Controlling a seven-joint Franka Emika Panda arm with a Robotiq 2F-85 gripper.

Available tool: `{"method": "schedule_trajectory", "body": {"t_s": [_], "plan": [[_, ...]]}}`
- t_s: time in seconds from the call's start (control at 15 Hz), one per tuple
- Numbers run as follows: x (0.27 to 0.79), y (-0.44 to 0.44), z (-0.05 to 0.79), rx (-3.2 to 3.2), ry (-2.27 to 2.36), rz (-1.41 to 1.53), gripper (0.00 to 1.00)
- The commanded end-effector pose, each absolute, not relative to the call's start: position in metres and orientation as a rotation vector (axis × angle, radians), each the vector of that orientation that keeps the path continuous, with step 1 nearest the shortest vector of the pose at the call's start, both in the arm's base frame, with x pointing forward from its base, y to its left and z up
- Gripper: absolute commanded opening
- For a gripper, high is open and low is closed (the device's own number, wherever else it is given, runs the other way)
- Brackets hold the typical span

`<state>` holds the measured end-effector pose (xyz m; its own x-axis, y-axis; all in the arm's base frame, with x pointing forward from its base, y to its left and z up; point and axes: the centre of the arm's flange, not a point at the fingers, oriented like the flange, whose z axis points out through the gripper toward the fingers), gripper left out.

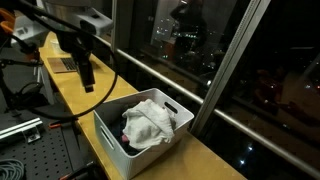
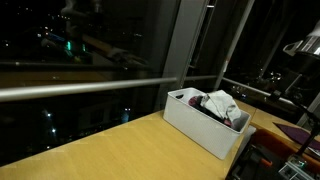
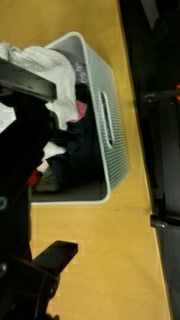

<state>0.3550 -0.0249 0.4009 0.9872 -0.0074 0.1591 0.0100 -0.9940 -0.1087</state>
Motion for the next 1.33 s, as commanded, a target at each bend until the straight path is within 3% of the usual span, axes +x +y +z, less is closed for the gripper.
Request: {"method": "schedule_trajectory", "body": {"t_s": [0.0, 0.53, 1.27], "plan": [[0.412, -0.016, 0.388, -3.119, -0.087, -0.378, 1.0], [0.495, -0.026, 0.367, -3.36, -0.226, -0.406, 1.0], [0.556, -0.087, 0.263, -3.335, -0.058, -0.207, 1.0]]}}
